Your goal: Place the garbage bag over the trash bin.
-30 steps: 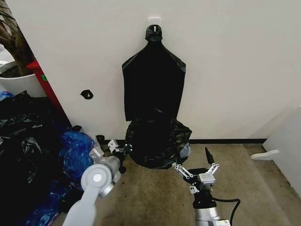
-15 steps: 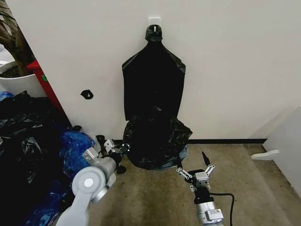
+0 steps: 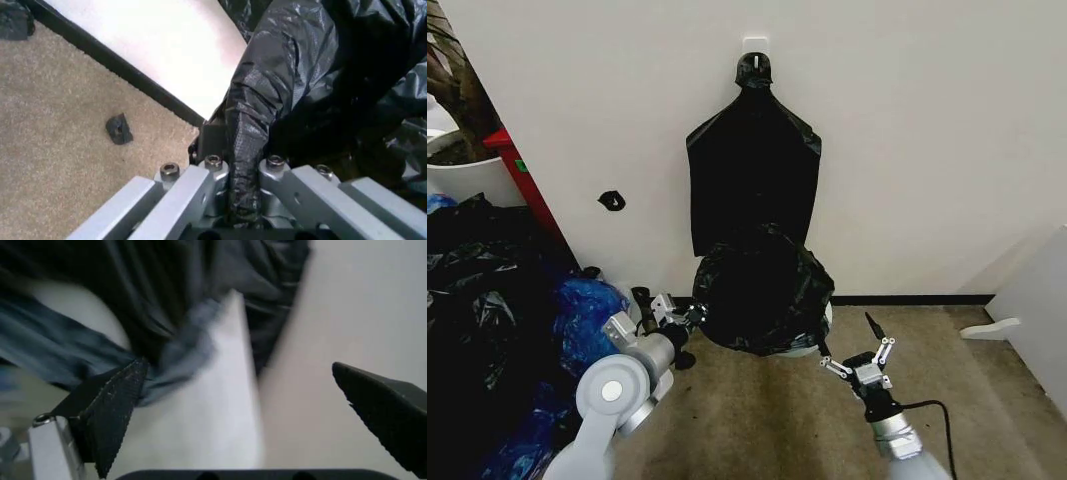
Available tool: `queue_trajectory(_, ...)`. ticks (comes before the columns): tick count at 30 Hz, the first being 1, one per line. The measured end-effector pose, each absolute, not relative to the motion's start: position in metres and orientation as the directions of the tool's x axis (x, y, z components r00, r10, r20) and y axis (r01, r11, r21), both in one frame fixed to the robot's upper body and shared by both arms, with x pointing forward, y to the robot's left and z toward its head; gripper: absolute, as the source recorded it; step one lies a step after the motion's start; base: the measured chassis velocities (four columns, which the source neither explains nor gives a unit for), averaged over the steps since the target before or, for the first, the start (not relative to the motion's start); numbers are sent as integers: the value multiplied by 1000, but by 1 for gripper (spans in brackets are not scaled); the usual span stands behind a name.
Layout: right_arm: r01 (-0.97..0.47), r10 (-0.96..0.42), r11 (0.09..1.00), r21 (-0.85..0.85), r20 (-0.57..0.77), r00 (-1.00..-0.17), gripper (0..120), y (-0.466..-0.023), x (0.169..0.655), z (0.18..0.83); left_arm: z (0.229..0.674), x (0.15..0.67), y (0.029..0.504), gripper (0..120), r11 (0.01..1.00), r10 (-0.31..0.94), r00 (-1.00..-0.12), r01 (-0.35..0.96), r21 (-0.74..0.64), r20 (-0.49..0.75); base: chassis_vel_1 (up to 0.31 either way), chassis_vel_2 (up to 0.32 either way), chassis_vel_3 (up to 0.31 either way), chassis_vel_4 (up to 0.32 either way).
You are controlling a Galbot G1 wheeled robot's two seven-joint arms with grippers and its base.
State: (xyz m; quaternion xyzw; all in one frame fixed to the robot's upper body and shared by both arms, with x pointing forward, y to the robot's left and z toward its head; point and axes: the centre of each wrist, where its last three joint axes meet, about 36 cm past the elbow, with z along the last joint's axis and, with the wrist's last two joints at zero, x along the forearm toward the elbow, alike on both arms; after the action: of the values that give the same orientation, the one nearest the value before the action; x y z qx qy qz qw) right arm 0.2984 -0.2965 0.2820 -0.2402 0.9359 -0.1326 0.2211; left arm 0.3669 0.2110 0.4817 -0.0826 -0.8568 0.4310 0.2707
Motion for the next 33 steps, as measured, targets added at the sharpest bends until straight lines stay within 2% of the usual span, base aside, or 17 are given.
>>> queue_trajectory(1,-460,-542,838,-295,-353,-762,100,-303,298,284,480,368,210,1,616,374,-840,-91,-782,393,0,0,0,0)
queue_trajectory(2,-460,-542,838,-295,-353,-762,100,-303,298,284,480,368,210,1,616,374,-840,-91,-782,393,0,0,0,0)
queue_trajectory(6,-623,-616,766,-158,-456,-642,100,-324,308,296,475,368,206,1,625,373,-844,-79,-777,386,0,0,0,0)
queue_trajectory(11,-722,-596,691,-36,-593,-541,100,-330,320,333,468,365,198,1,656,376,-847,-45,-753,377,0,0,0,0)
queue_trajectory(13,-722,-527,691,35,-658,-537,100,-325,327,360,464,361,193,1,685,385,-845,-9,-729,372,0,0,0,0)
queue_trajectory(16,-669,-415,731,137,-689,-594,100,-325,339,388,454,356,195,1,775,344,-882,73,-627,322,0,0,0,0)
queue_trajectory(17,-669,-415,731,137,-689,-594,100,-325,339,388,454,356,195,1,775,344,-882,73,-627,322,0,0,0,0)
queue_trajectory(18,-673,-411,725,146,-693,-592,100,-332,347,394,446,356,200,1,822,327,-905,129,-554,274,0,0,0,0)
queue_trajectory(21,-719,-504,691,73,-664,-552,100,-353,361,395,428,361,213,1,857,374,-919,292,-424,124,0,0,0,0)
queue_trajectory(22,-724,-551,689,37,-622,-556,100,-359,364,393,416,366,221,1,849,424,-905,383,-365,34,0,0,0,0)
queue_trajectory(25,-707,-601,707,-9,-535,-594,100,-362,368,383,393,378,238,1,798,535,-838,543,-261,-107,0,0,0,0)
queue_trajectory(26,-707,-601,707,-9,-535,-594,100,-362,368,383,393,378,238,1,798,535,-838,543,-261,-107,0,0,0,0)
queue_trajectory(28,-688,-621,724,-46,-477,-622,100,-364,374,378,373,386,250,1,741,623,-766,643,-196,-157,0,0,0,0)
queue_trajectory(33,-693,-669,712,-114,-409,-620,100,-356,381,373,354,389,259,1,696,687,-704,709,-114,-181,0,0,0,0)
